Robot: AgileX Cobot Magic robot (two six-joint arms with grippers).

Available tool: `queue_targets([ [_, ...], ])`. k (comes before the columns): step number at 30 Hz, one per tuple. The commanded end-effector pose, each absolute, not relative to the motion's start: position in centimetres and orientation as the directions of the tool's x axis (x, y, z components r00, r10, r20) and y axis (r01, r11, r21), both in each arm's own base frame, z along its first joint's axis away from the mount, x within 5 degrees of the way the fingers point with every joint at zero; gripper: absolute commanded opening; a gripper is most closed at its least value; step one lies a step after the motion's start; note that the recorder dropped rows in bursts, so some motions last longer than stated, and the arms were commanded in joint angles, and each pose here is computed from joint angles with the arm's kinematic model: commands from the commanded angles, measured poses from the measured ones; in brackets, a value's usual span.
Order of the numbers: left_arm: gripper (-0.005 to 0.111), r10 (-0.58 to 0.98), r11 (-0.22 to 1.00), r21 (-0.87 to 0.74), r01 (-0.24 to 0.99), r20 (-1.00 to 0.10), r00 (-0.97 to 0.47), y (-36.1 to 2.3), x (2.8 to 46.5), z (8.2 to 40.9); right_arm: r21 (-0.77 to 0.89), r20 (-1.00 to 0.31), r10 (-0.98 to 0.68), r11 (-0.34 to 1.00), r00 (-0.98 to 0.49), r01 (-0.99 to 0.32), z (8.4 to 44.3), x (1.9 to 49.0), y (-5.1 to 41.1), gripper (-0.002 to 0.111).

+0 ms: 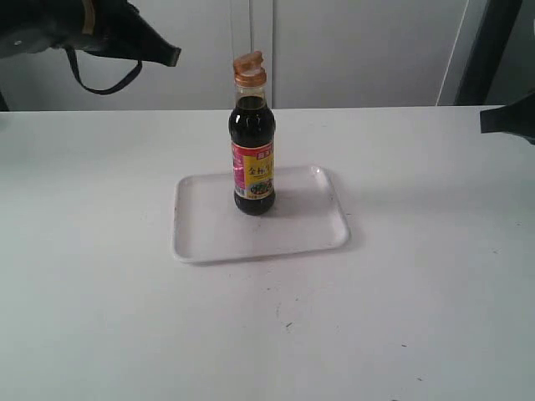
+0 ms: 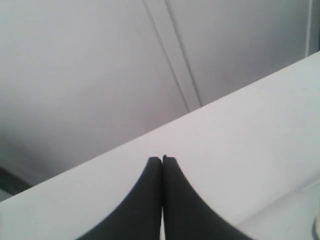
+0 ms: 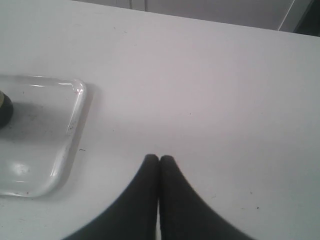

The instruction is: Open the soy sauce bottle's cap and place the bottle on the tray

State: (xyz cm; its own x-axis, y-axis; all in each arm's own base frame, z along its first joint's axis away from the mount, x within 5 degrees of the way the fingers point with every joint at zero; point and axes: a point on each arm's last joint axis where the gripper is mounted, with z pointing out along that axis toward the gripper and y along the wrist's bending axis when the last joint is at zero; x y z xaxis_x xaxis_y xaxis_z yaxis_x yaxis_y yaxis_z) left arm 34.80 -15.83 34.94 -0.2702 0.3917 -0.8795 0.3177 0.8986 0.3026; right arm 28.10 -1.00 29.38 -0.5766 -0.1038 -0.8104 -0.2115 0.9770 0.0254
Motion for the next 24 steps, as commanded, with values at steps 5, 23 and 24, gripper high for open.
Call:
queue_targets([
  [5, 0.000, 0.477, 0.879, 0.417, 0.232, -0.792, -0.382, -13.4, 32.8, 35.4, 0.034, -0.805, -0.107, 0.974, -0.583, -0.226, 29.2, 28.1, -0.8, 0.000],
  [23, 0.000, 0.476, 0.875, 0.443, 0.194, -0.721, -0.504, -9.7, 27.4, 34.4, -0.104, -0.794, -0.291, 0.930, -0.533, -0.352, 30.2, 27.1, 0.7, 0.000],
  [24, 0.000, 0.475, 0.876, 0.442, 0.193, -0.719, -0.508, -9.6, 27.1, 34.5, -0.114, -0.781, -0.315, 0.921, -0.539, -0.373, 30.2, 26.8, 0.8, 0.000],
])
